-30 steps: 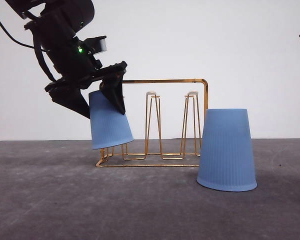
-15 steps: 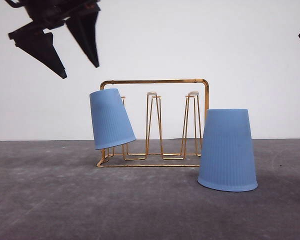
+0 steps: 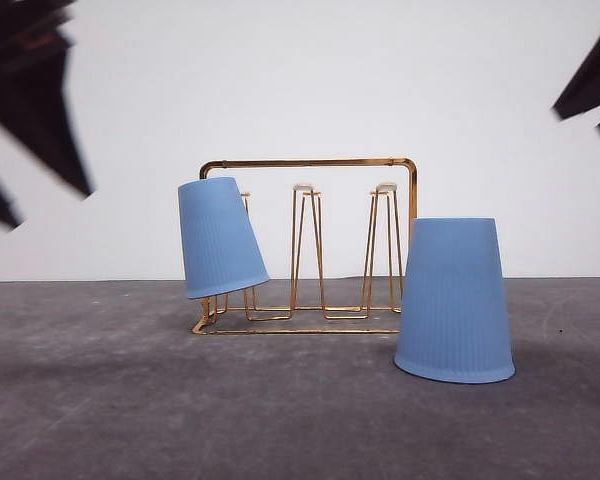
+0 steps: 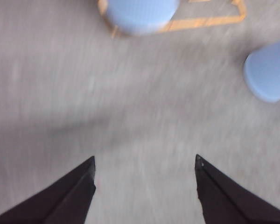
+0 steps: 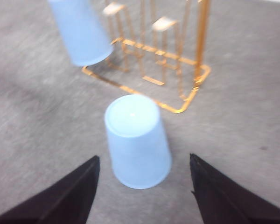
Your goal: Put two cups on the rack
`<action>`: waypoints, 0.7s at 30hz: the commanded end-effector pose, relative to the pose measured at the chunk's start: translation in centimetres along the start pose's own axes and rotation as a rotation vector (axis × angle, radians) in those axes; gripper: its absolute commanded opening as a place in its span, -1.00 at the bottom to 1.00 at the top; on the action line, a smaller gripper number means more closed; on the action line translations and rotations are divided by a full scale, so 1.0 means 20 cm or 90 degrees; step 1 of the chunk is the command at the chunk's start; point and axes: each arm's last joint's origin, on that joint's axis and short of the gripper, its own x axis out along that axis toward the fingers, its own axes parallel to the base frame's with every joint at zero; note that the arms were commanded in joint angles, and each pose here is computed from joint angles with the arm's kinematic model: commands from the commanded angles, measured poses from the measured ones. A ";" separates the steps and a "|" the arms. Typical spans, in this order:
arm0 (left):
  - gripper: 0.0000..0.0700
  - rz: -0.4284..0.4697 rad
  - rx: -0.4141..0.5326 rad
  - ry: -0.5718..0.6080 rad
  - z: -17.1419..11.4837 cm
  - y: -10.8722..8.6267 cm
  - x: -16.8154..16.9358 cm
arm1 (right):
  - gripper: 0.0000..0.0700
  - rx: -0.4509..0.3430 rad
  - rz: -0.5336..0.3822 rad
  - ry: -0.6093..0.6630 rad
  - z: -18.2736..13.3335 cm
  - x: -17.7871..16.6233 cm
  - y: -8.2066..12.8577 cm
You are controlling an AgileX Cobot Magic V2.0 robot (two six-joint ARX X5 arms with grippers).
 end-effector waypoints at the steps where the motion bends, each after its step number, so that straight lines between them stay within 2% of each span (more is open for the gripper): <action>1: 0.11 -0.009 -0.028 -0.016 -0.02 0.00 -0.02 | 0.13 0.000 0.013 -0.003 0.03 0.04 0.00; 6: 0.11 -0.009 -0.025 -0.033 -0.06 0.00 -0.07 | 0.40 -0.012 0.033 0.013 0.04 0.19 0.00; 12: 0.11 -0.012 -0.034 -0.043 -0.06 0.00 -0.08 | 0.66 -0.019 0.004 0.034 0.03 0.40 -0.03; 21: 0.11 -0.012 -0.036 -0.047 -0.06 0.00 -0.08 | 0.66 0.007 0.014 0.087 -0.07 0.62 -0.08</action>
